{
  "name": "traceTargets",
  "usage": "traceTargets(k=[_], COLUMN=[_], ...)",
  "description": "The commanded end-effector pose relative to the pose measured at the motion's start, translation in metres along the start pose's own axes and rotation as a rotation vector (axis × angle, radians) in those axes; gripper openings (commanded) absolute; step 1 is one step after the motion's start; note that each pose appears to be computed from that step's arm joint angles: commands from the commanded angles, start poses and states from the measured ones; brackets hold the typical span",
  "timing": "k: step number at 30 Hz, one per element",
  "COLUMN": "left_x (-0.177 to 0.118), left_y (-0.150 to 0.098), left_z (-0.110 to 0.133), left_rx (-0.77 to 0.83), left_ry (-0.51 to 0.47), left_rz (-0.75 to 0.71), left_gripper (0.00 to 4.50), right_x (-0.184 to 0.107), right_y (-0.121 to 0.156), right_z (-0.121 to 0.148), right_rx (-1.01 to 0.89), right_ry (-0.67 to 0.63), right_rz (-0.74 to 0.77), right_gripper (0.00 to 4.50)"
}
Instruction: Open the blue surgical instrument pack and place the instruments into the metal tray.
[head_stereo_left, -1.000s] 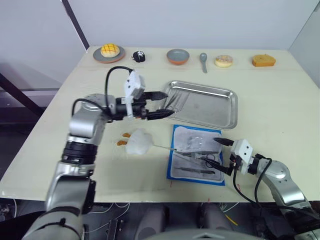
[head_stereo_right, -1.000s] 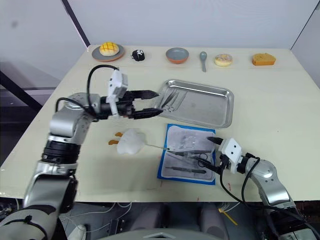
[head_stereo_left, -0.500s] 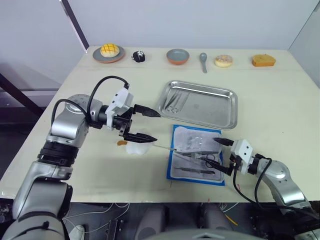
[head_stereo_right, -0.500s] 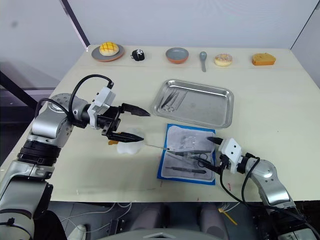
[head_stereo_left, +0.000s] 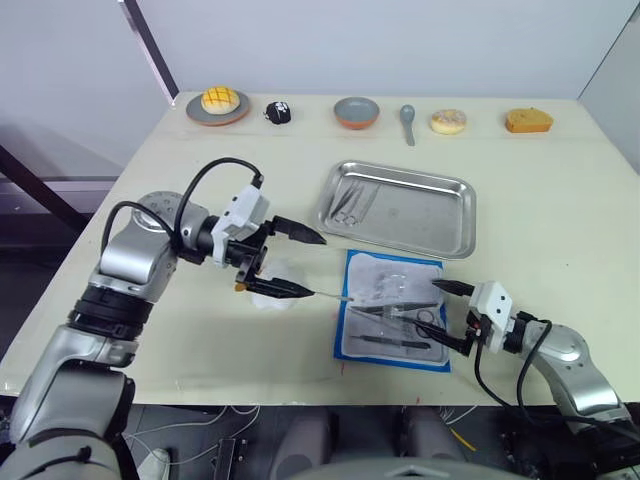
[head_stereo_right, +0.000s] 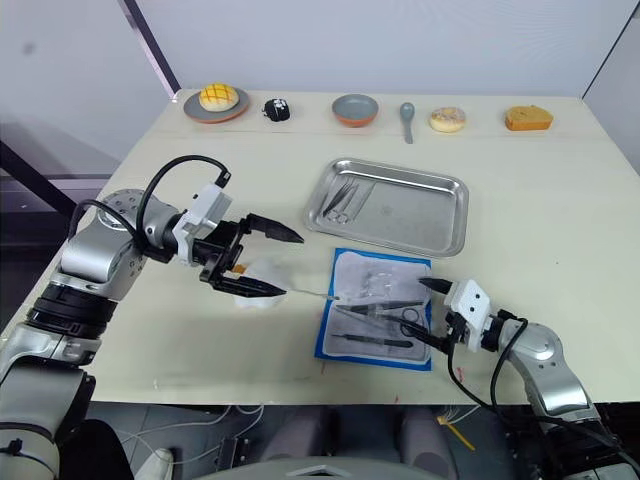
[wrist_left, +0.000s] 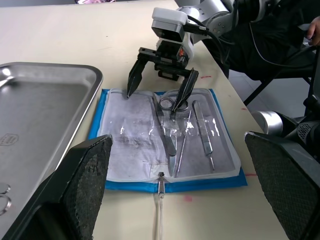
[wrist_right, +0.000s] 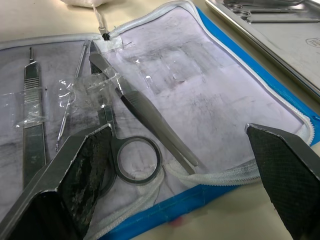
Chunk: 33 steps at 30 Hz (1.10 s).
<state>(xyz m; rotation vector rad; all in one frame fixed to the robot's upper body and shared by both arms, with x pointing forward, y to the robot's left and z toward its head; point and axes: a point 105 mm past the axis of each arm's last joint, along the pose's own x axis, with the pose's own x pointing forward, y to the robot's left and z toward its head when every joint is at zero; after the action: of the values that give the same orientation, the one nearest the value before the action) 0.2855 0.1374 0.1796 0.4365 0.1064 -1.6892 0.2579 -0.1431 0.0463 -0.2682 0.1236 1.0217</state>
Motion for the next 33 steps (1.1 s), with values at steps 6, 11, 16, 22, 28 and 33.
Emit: traceTargets(k=[6, 11, 16, 22, 28, 33], left_x=[0.011, 0.020, 0.052, 0.075, 0.091, 0.103], left_y=[-0.007, -0.009, -0.001, 0.010, 0.018, 0.023], left_z=[0.002, 0.001, -0.020, -0.041, -0.059, -0.064], left_rx=[0.050, 0.046, 0.055, 0.084, 0.114, 0.121], left_ry=[0.003, -0.005, 0.035, 0.094, 0.153, 0.151], left_rz=[-0.075, -0.085, -0.036, 0.013, 0.027, 0.029], left_gripper=[4.47, 4.47, 4.47, 4.47, 4.47, 4.47], right_x=[-0.019, -0.018, -0.012, -0.006, -0.003, -0.003], right_y=[0.008, 0.008, 0.013, 0.015, 0.015, 0.015], right_z=[-0.046, -0.046, -0.047, -0.047, -0.047, -0.047], right_rx=[0.088, 0.089, 0.095, 0.095, 0.093, 0.090], right_ry=[0.190, 0.188, 0.182, 0.174, 0.171, 0.171], right_rz=[0.014, 0.010, 0.010, 0.014, 0.015, 0.011], right_gripper=[4.50, 4.50, 4.50, 4.50, 4.50, 4.50])
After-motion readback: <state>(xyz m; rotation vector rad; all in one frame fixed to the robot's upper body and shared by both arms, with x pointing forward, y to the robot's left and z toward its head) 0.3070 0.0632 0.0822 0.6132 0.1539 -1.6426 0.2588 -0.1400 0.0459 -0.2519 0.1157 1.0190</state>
